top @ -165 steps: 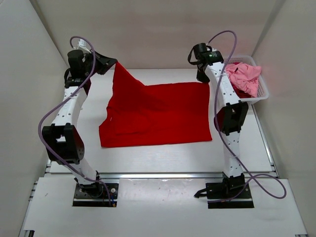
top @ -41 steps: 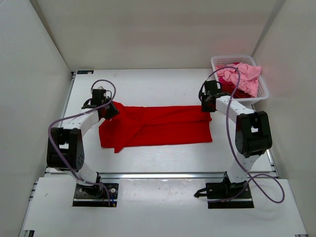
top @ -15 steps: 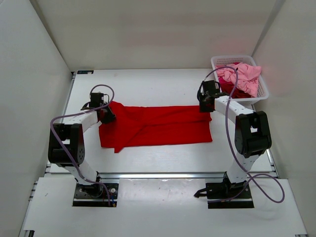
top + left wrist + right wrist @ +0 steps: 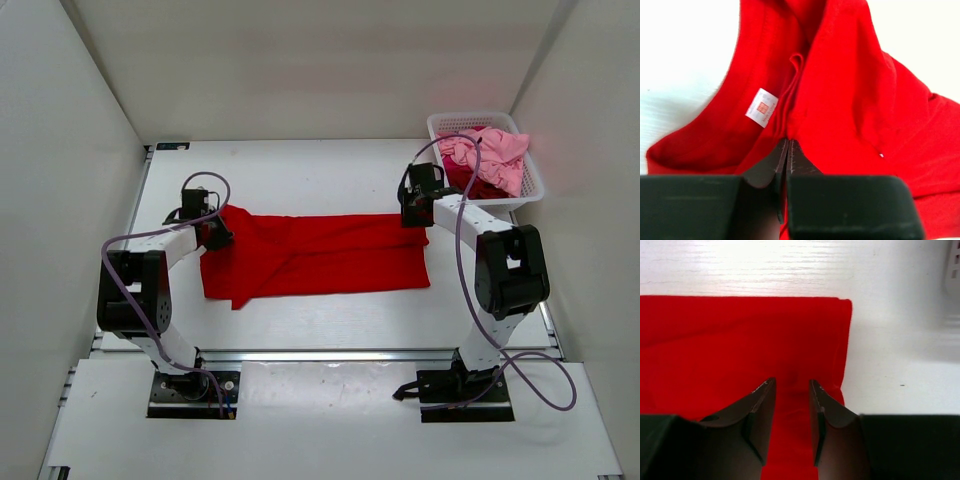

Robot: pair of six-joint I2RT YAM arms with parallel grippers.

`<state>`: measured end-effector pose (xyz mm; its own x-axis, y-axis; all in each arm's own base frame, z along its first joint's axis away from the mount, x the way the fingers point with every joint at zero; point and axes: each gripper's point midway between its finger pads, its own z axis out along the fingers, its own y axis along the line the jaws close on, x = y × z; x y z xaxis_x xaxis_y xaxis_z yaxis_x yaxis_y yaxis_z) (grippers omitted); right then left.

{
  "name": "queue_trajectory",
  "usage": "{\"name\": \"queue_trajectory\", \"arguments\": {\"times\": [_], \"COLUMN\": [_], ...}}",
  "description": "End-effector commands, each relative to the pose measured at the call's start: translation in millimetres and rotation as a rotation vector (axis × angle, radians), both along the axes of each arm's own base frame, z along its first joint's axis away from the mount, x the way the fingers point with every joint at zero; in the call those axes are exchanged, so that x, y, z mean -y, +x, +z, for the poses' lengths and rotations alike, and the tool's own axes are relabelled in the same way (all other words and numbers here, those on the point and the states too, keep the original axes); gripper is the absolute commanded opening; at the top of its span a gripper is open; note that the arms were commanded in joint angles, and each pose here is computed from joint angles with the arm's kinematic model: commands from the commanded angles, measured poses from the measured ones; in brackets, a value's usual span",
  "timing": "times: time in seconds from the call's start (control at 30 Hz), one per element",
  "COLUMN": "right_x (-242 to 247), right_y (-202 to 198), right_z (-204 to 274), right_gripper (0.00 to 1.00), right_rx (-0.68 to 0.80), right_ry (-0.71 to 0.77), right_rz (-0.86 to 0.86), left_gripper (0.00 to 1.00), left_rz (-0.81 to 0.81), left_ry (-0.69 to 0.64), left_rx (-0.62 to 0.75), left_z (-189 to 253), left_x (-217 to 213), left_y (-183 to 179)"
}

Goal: Fold and stack the t-shirts
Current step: Fold the 1/3-folded T-shirt at the center of the board.

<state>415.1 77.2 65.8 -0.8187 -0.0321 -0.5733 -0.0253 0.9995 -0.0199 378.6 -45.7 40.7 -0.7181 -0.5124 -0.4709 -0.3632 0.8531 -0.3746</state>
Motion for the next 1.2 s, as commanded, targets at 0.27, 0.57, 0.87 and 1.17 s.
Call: {"name": "queue_trajectory", "arguments": {"times": [0.27, 0.57, 0.87, 1.17], "right_x": [39, 24, 25, 24], "right_y": [14, 14, 11, -12], "right_z": [3, -6, -6, 11], "right_gripper": [0.3, 0.35, 0.04, 0.0], "right_rx": [0.033, 0.006, -0.01, -0.029], "right_ry": [-0.062, -0.009, 0.01, -0.062], "right_rz": [-0.111, -0.049, -0.068, -0.089], "left_gripper": [0.0, 0.0, 0.0, 0.0], "left_rz": [-0.035, -0.026, -0.003, 0.019], "left_ry": [-0.075, -0.036, -0.048, -0.044], "left_rx": [0.146, 0.085, 0.095, 0.063], "left_z": [65, 40, 46, 40], "left_x": [9, 1, -10, -24], "left_y": [27, 28, 44, 65]}}
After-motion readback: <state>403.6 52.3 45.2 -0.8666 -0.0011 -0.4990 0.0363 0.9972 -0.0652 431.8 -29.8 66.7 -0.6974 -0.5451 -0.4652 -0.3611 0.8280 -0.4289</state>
